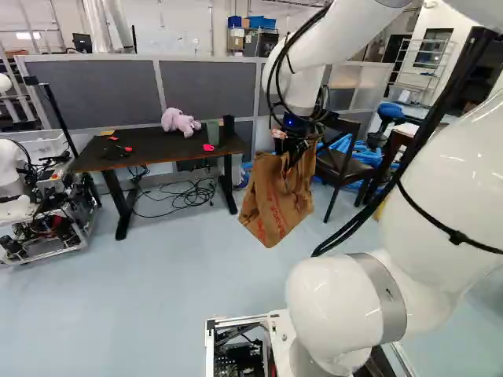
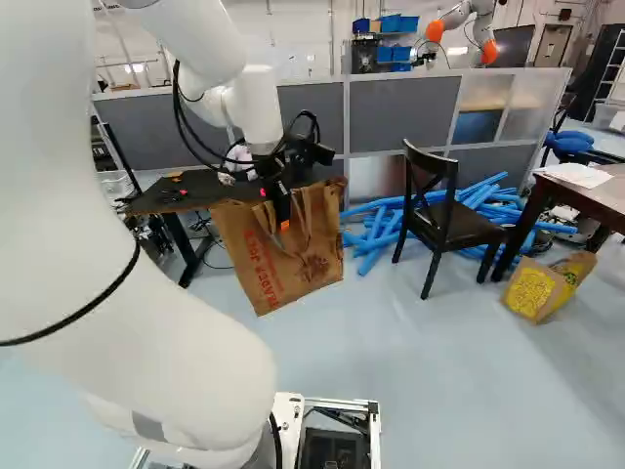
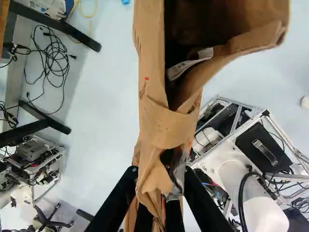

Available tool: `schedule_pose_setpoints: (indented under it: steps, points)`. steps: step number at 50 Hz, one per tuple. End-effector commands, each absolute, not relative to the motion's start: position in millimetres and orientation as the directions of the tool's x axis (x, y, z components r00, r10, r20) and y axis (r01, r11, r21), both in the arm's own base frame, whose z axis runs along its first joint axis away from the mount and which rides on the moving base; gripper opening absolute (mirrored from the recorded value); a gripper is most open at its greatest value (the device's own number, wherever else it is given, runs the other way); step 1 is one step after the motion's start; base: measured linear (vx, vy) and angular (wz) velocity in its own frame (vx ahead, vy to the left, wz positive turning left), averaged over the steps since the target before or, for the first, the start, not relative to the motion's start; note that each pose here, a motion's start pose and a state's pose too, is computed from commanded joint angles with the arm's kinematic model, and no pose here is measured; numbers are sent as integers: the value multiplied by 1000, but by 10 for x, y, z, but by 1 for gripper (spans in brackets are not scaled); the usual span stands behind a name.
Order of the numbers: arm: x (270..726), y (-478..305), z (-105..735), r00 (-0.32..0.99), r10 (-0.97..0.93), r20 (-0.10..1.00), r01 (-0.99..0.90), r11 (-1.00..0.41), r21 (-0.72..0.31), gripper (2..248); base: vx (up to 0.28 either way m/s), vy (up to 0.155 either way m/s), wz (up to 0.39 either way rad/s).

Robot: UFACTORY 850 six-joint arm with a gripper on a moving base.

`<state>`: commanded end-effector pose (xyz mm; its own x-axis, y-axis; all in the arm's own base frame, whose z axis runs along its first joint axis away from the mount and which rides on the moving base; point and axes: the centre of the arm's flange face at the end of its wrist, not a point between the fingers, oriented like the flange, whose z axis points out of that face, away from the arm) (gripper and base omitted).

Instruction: Pick up the bag on the ground and place it on the table

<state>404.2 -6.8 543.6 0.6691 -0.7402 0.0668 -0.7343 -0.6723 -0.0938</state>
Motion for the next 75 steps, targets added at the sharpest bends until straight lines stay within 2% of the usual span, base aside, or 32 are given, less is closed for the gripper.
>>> schedule_pose_setpoints:
  steps: [30, 51, 75]
  points:
    - [4157, -64, 5879, 661, -739, 129, -722, -674, -159, 21, 0, 0, 0]
    - [4213, -60, 6173, 663, -737, 129, -720, -675, -160, 21, 0, 0, 0]
    - [4065, -56, 6398, 668, -736, 109, -723, -676, -140, 21, 0, 0, 0]
